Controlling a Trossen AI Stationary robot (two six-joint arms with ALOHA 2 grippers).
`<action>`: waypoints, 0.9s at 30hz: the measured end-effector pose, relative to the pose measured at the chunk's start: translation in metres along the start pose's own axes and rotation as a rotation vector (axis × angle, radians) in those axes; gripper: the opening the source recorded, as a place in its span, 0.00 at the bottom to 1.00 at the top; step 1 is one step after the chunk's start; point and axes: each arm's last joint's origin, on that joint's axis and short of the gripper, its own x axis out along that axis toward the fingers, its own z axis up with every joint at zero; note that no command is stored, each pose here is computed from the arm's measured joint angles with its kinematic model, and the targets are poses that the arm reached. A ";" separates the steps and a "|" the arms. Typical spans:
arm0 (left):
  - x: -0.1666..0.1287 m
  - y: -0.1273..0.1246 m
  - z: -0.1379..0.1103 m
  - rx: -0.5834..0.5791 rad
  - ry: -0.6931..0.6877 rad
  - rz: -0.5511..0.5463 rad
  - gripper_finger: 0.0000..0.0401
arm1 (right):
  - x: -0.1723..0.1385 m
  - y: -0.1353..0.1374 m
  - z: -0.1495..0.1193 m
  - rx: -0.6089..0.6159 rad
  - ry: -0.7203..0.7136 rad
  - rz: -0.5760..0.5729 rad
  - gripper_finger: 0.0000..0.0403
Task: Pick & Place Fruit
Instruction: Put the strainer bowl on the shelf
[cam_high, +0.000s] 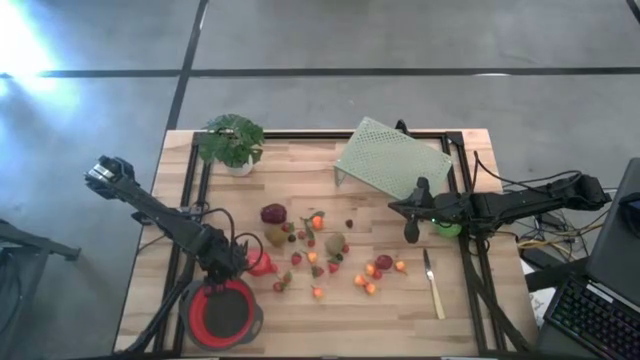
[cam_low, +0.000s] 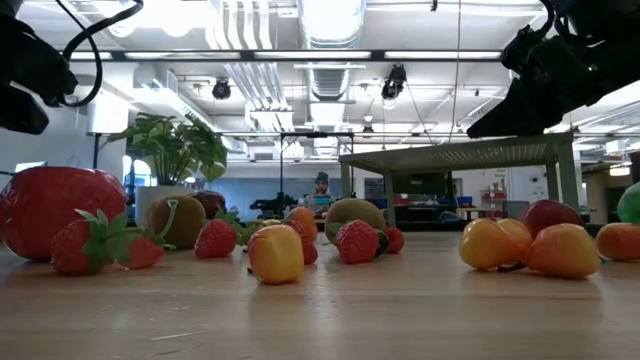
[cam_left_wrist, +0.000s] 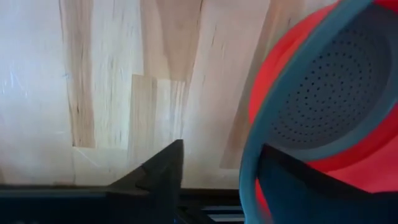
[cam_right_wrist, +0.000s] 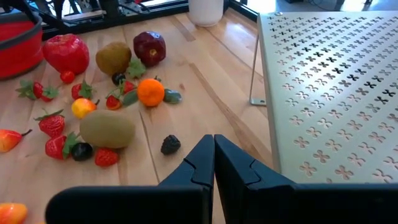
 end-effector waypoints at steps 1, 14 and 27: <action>0.000 0.000 0.000 0.003 0.000 -0.001 0.43 | 0.000 0.000 0.000 0.000 0.000 0.000 0.02; -0.001 -0.003 -0.002 0.001 0.070 -0.092 0.08 | 0.000 0.000 0.001 0.003 -0.009 0.002 0.02; -0.027 -0.002 -0.013 -0.236 0.018 -0.193 0.08 | 0.000 0.001 0.002 0.011 -0.018 0.008 0.02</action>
